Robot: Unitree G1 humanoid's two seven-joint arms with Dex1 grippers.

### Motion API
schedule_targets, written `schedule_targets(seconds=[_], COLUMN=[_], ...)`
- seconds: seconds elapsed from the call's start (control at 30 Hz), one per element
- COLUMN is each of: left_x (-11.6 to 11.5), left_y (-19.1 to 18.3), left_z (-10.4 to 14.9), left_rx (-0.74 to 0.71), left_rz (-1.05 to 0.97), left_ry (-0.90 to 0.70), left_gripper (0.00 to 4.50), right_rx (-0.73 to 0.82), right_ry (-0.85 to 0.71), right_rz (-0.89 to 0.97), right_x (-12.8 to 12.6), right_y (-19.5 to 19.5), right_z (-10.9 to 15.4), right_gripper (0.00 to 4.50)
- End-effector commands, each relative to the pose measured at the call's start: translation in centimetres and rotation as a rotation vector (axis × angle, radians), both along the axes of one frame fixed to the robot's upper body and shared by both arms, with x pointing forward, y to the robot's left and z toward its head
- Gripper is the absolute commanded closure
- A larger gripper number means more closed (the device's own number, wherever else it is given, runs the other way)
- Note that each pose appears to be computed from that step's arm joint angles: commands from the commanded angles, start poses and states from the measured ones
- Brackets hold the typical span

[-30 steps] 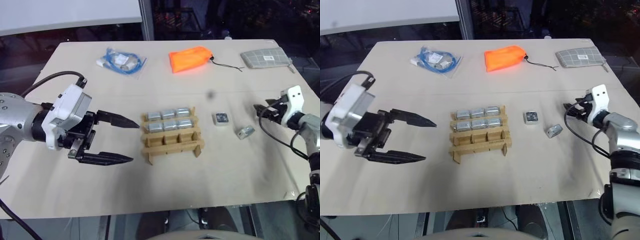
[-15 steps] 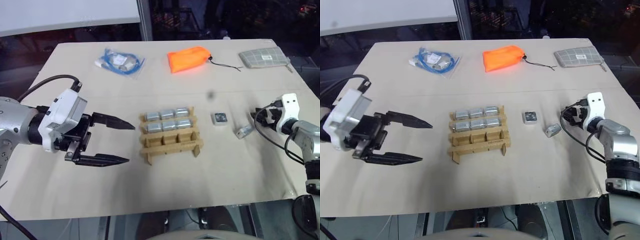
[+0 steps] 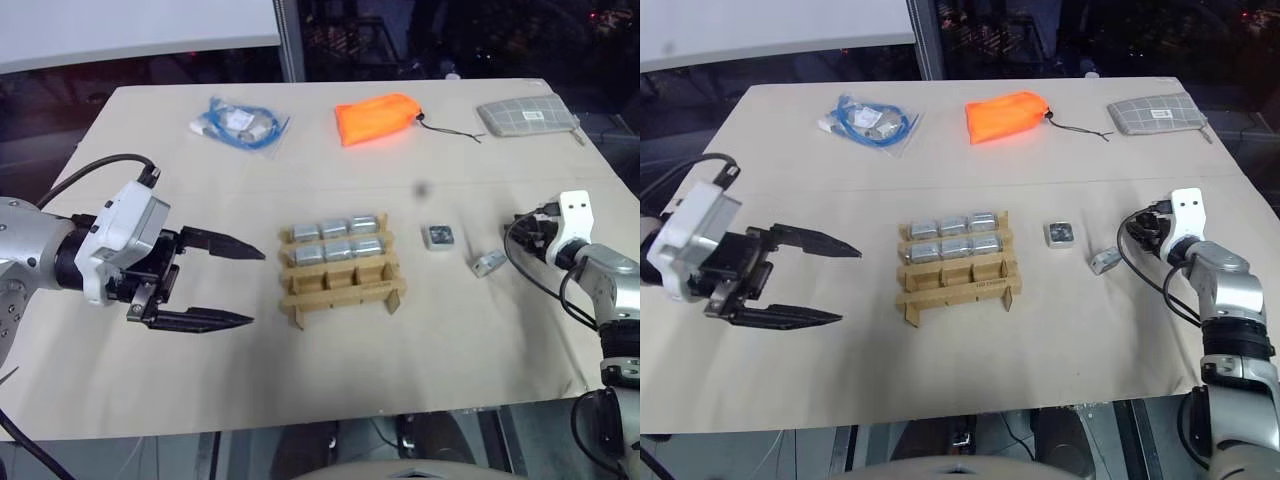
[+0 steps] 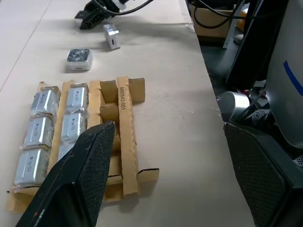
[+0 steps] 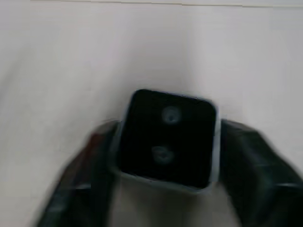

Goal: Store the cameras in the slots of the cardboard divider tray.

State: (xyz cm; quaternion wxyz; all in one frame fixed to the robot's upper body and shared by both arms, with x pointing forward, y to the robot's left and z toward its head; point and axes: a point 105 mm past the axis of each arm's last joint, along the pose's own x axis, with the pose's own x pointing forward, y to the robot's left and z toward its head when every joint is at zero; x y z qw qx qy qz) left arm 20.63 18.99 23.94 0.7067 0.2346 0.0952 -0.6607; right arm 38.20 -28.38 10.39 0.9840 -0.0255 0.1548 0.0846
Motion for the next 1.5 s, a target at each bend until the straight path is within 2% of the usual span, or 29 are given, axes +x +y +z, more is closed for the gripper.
schedule_targets(seconds=[0.03, 0.37, 0.57, 0.63, 0.77, 0.97, 1.1, 1.23, 1.37, 1.5], left_x=[-0.1, 1.5, 1.6, 1.7, 2.5, 4.8, 6.8, 8.5, 7.6, 7.5], left_y=[0.2, 0.1, -0.1, -0.3, -0.6, -1.4, -2.0, -4.1, -6.9, -8.4], left_z=[0.8, 1.3, 1.2, 1.2, 1.3, 1.5, 1.0, -0.3, -0.6, -0.3], left_rx=[-0.003, -0.060, -0.078, -0.102, -0.184, -0.393, -0.529, -0.647, -0.687, -0.712], left_rz=[0.000, 0.084, 0.097, 0.107, 0.148, 0.277, 0.408, 0.508, 0.450, 0.427], left_ry=[-0.048, -0.115, -0.103, -0.100, -0.090, -0.026, 0.128, 0.329, 0.465, 0.516], left_gripper=[0.70, 0.70, 0.70, 0.70, 0.70, 0.70, 0.70, 0.70, 0.70, 0.70], right_rx=[-0.032, -0.054, -0.042, -0.063, -0.137, -0.279, -0.418, -0.643, -0.749, -0.807], right_ry=[-0.025, -0.034, -0.050, -0.081, -0.200, -0.408, -0.570, -0.813, -0.993, -1.110], right_rz=[0.003, 0.016, 0.040, 0.065, 0.157, 0.546, 0.775, 0.944, 1.041, 1.126], right_x=[0.0, -0.1, -0.3, -0.3, 0.0, -1.7, -3.5, -5.3, -6.8, -8.0], right_y=[-0.4, -0.5, -0.1, 0.0, 0.6, 6.8, 12.2, 17.9, 21.7, 24.2], right_z=[0.5, 0.3, 0.5, 1.1, 4.0, 9.3, 12.1, 14.3, 15.0, 14.7], right_gripper=[2.48, 2.48, 2.48, 2.48, 2.48, 2.48, 2.48, 2.48, 2.48, 2.48])
